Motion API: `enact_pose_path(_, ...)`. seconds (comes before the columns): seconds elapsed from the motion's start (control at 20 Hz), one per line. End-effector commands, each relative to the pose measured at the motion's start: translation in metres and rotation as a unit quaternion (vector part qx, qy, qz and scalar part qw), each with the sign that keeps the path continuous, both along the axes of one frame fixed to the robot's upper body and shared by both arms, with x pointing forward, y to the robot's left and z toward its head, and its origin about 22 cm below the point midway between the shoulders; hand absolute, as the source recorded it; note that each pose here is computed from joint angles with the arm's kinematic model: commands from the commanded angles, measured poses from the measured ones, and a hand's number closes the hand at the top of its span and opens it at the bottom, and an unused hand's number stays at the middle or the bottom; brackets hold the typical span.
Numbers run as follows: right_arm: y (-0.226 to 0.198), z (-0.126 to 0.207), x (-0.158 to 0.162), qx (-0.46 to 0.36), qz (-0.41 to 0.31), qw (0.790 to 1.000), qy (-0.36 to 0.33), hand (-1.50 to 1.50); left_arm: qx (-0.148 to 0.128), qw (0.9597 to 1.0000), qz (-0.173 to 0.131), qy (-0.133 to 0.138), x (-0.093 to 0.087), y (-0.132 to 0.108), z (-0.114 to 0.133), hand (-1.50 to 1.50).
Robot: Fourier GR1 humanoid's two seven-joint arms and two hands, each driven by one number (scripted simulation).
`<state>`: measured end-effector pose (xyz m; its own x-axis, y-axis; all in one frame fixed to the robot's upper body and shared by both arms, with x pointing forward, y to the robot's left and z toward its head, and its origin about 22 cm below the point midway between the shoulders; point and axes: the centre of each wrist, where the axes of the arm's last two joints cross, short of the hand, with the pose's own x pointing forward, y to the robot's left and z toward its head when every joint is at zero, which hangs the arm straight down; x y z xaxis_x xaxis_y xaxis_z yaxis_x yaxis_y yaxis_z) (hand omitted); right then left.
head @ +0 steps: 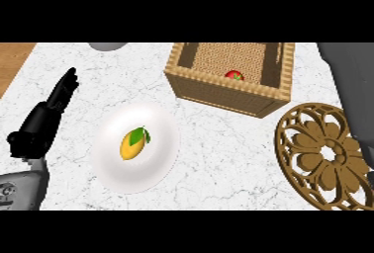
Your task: Pick the tomato from the placemat and place it in the basket
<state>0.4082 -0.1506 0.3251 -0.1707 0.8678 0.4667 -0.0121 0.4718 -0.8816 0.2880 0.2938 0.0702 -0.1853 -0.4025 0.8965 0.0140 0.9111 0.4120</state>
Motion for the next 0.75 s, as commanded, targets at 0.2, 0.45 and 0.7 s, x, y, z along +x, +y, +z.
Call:
enact_pose_path(0.2, -0.033, 0.025, 0.000, 0.241, -0.075, 0.964, -0.088, -1.50, 0.004, 1.0000, 0.002, -0.003, 0.002, -0.006, 0.004, 0.00)
enact_pose_path(0.45, -0.101, 0.017, -0.003, 0.312, -0.143, 0.931, -0.126, -1.50, -0.007, 0.9999, 0.005, 0.006, -0.003, -0.006, -0.006, 0.00)
enact_pose_path(0.7, -0.177, 0.020, -0.016, 0.346, -0.183, 0.904, -0.173, -1.50, -0.003, 1.0000, 0.002, -0.001, -0.004, 0.000, 0.014, 0.00)
